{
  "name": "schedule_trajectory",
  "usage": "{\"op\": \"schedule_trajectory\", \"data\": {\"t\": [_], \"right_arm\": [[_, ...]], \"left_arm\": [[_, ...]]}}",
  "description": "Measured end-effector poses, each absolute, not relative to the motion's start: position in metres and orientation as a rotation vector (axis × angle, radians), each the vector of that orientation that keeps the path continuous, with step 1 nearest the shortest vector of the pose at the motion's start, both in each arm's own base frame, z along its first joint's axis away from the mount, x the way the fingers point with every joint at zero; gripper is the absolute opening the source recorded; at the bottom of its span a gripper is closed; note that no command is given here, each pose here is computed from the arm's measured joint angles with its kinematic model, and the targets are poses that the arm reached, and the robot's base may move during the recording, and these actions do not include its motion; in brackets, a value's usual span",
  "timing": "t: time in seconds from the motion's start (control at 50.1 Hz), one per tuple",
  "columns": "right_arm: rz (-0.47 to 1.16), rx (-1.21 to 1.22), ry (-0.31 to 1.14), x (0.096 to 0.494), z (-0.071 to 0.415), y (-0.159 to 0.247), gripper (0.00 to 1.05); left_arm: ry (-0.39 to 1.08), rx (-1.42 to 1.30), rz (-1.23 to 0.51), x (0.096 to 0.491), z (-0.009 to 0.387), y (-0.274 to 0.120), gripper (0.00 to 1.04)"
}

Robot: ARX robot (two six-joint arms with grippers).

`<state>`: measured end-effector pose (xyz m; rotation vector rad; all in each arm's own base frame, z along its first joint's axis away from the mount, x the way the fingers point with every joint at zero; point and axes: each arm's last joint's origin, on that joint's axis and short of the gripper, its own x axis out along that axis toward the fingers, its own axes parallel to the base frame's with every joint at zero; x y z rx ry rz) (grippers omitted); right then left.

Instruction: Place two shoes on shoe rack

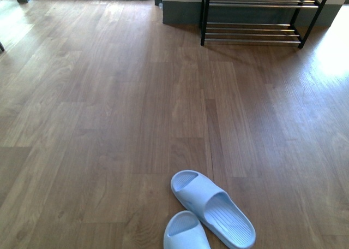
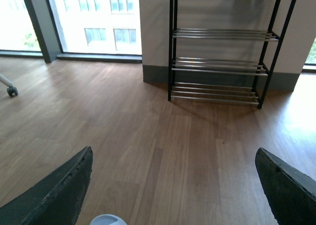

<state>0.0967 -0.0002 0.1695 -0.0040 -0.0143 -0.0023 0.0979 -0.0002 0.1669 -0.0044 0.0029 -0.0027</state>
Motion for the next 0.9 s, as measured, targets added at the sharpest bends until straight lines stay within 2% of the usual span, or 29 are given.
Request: {"op": "schedule_trajectory", "data": {"t": [0.879, 0.899], "right_arm": [[-0.003, -0.003, -0.014, 0.0967, 0.1695, -0.0002, 0.95], [0.031, -0.004, -0.014, 0.097, 0.1696, -0.0001, 0.95]], "left_arm": [[0.003, -0.004, -0.003, 0.0979, 0.1669, -0.0002, 0.95], [0.003, -0.004, -0.003, 0.0979, 0.1669, -0.0003, 0.95]]}}
